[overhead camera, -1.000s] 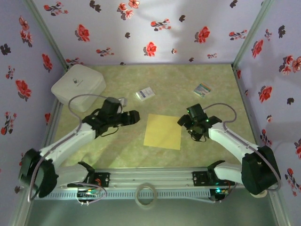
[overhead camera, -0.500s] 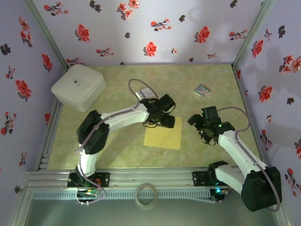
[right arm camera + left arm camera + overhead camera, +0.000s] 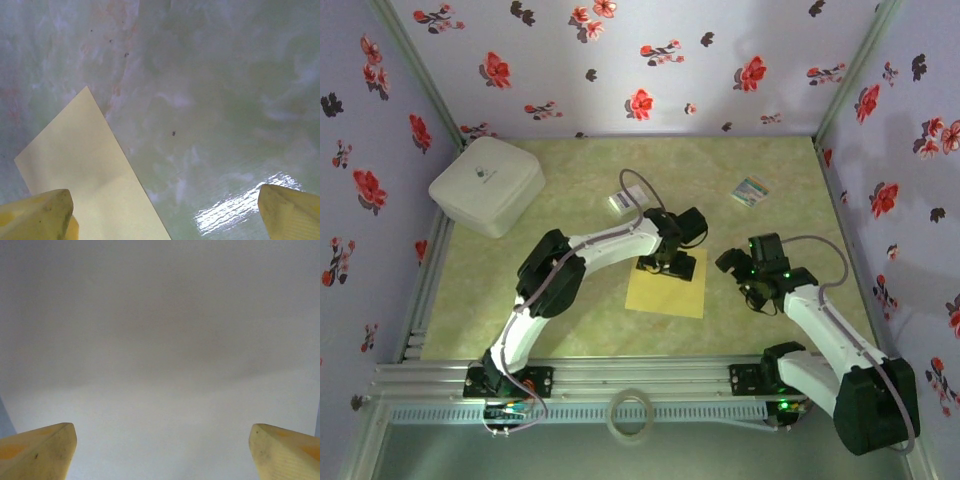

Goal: Fold a paper plane with a square sheet of paper (pick it up from the middle)
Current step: Move the square sheet of paper to the center of the table.

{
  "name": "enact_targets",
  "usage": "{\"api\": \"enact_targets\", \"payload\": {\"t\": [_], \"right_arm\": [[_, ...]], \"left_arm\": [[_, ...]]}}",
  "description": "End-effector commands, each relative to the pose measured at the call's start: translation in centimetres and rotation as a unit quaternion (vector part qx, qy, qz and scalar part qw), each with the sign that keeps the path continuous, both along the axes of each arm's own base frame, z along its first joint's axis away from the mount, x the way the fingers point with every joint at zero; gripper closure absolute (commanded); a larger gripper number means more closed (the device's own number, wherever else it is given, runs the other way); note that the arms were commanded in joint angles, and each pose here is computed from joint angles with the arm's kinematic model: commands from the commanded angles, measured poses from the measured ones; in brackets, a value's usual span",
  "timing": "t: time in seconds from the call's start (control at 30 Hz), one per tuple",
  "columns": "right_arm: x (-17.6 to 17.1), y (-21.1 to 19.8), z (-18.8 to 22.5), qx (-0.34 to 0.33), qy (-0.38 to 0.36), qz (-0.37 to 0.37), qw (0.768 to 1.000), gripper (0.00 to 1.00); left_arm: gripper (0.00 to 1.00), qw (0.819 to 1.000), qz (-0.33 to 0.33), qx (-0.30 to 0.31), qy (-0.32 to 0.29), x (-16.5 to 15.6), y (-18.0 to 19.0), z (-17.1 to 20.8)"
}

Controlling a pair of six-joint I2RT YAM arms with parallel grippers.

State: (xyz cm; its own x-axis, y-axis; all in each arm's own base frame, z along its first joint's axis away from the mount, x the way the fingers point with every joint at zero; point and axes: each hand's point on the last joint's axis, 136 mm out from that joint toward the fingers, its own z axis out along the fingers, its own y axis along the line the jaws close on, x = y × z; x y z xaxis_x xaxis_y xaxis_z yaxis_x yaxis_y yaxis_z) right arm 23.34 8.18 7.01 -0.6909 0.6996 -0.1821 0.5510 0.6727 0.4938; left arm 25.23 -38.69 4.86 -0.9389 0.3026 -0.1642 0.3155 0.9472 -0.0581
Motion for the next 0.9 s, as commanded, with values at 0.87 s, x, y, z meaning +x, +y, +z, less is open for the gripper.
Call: {"api": "enact_targets", "payload": {"t": [0.87], "right_arm": [[0.9,0.9,0.8,0.029,-0.019,0.008,0.999,0.03]], "left_arm": [[0.1,0.999,0.014,0.048,-0.014,-0.5,7.7,0.3]]}}
